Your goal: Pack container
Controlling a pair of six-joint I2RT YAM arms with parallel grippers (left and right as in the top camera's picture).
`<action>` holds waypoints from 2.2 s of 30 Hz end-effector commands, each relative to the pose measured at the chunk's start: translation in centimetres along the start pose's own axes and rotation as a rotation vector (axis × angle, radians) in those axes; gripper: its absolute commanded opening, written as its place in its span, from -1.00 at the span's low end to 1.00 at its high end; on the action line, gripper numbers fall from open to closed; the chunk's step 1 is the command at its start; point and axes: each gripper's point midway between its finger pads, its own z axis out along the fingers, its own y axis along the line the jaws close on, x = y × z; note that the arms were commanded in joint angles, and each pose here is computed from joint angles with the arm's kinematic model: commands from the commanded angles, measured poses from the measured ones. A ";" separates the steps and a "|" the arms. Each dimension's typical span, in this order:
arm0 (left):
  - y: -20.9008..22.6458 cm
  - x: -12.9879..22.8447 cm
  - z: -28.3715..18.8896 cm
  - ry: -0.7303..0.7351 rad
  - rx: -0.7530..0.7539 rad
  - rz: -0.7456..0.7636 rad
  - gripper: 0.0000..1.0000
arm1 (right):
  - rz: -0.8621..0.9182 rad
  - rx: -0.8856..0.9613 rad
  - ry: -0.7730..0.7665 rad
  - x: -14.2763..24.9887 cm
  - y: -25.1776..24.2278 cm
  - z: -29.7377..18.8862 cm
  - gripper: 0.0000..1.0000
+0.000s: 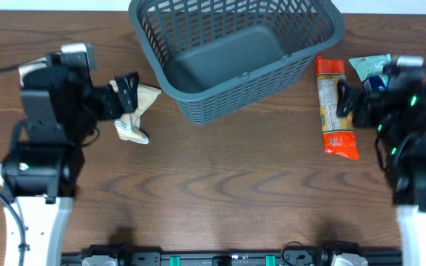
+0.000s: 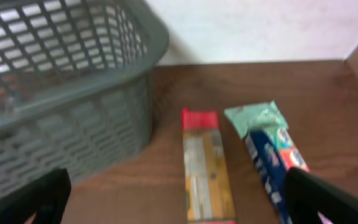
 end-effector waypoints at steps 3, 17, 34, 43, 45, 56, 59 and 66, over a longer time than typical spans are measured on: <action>-1.3 -2.3 -1.8 0.026 0.028 0.049 0.97 | -0.045 0.003 0.062 -3.6 -0.4 -0.9 0.99; -0.9 0.3 -2.3 0.143 0.006 0.007 0.97 | -0.076 0.010 0.120 -2.9 -0.5 -1.9 -0.10; -2.0 -1.6 0.7 0.098 0.026 -0.128 -0.89 | -0.063 0.103 0.089 -4.5 -2.4 1.5 -0.97; -7.6 -4.2 4.6 0.131 0.127 -0.038 -0.89 | -0.054 0.111 0.104 -5.3 -3.3 5.7 -0.98; -8.7 -5.0 4.8 0.132 0.142 -0.014 -0.89 | -0.053 0.111 0.108 -5.7 -3.3 5.8 -0.98; -13.2 -3.0 4.5 0.212 0.222 0.155 -0.89 | 0.004 0.119 0.122 -6.5 -3.7 6.8 -0.98; -14.1 -1.3 4.3 0.257 0.216 0.207 -0.90 | 0.030 0.121 0.128 -6.3 -3.7 6.9 -0.97; -14.4 2.0 4.5 0.366 0.166 0.292 -0.89 | 0.034 0.119 0.169 -5.3 -3.6 6.8 -0.98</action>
